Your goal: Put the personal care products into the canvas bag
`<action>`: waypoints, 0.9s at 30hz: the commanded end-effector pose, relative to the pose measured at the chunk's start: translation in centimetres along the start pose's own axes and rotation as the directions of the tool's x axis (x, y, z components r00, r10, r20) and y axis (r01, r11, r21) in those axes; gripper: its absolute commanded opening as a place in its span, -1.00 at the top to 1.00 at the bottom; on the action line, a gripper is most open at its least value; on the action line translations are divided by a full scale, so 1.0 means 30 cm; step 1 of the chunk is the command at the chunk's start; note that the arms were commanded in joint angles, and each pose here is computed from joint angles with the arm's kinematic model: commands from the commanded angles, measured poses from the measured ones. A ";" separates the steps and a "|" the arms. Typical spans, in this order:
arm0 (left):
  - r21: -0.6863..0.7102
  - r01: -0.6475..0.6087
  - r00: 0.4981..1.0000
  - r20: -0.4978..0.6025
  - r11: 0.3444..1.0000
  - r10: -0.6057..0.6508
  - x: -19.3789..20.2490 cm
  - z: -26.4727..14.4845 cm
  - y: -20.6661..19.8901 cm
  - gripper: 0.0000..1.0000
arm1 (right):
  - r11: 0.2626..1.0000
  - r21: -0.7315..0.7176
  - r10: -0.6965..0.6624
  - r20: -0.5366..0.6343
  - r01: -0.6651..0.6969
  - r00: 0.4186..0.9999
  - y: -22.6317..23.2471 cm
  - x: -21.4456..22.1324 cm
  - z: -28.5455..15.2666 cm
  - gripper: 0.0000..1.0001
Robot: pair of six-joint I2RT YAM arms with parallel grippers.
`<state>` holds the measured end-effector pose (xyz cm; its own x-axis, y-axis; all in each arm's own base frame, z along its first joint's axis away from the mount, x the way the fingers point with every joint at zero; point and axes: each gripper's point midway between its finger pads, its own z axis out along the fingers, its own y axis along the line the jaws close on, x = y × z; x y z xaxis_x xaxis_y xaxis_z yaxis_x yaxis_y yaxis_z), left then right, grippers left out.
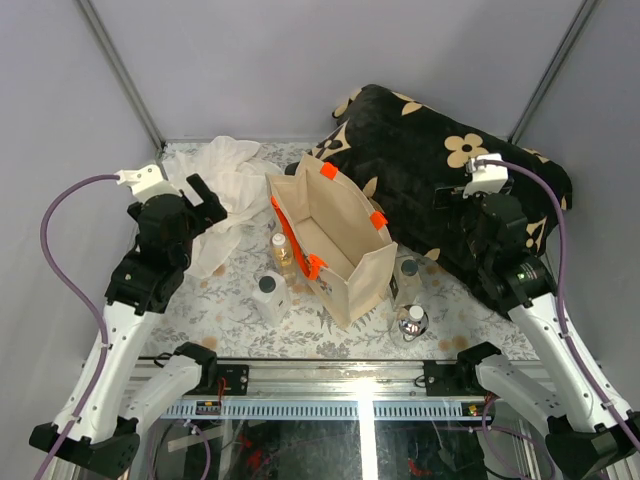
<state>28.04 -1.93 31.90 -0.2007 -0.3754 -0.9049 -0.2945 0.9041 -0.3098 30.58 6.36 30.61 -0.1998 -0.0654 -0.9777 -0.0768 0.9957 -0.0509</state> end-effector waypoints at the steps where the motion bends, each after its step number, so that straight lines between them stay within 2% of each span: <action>1: 0.045 -0.021 1.000 0.021 0.999 0.020 0.001 0.004 -0.016 -0.99 | 0.999 0.017 0.037 0.054 -0.038 0.998 -0.019 -0.096 -0.041 -0.99; 4: 0.164 -0.122 0.991 -0.038 0.979 0.130 0.077 0.015 -0.066 -0.99 | 0.997 0.048 0.056 0.006 -0.057 0.998 -0.031 -0.076 -0.040 -0.99; 7: 0.247 -0.145 0.975 -0.131 0.958 0.182 0.135 0.020 -0.119 -0.99 | 0.996 0.067 0.064 -0.080 -0.058 0.995 -0.031 -0.052 -0.033 -0.99; 12: 0.294 -0.185 0.893 -0.347 0.938 0.285 0.248 0.027 -0.146 -0.94 | 0.992 0.116 0.080 -0.210 -0.057 0.974 -0.039 -0.028 -0.025 -0.99; 15: 0.337 -0.155 0.849 -0.435 0.929 0.300 0.307 0.013 -0.171 -0.96 | 0.993 0.091 0.099 -0.240 -0.079 0.966 -0.015 -0.025 -0.024 -0.99; 18: 0.392 -0.112 0.824 -0.477 0.913 0.305 0.344 -0.008 -0.202 -0.99 | 0.992 0.065 0.119 -0.248 -0.106 0.961 0.008 -0.015 -0.020 -0.99; 24: 0.444 -0.006 0.712 -0.627 0.896 0.315 0.462 -0.041 -0.248 -0.99 | 0.994 0.056 0.106 -0.270 -0.094 0.957 0.017 0.013 -0.009 -0.99; 27: 0.446 0.007 0.701 -0.641 0.895 0.313 0.504 -0.030 -0.266 -0.99 | 0.995 0.056 0.097 -0.273 -0.085 0.957 0.015 0.018 -0.005 -0.99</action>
<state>27.46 -13.01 21.60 -0.7909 -0.1175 -0.6006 0.1210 0.9320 -0.3416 30.05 6.38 29.12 -0.4876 0.0080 -0.8730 0.0093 0.9999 0.0040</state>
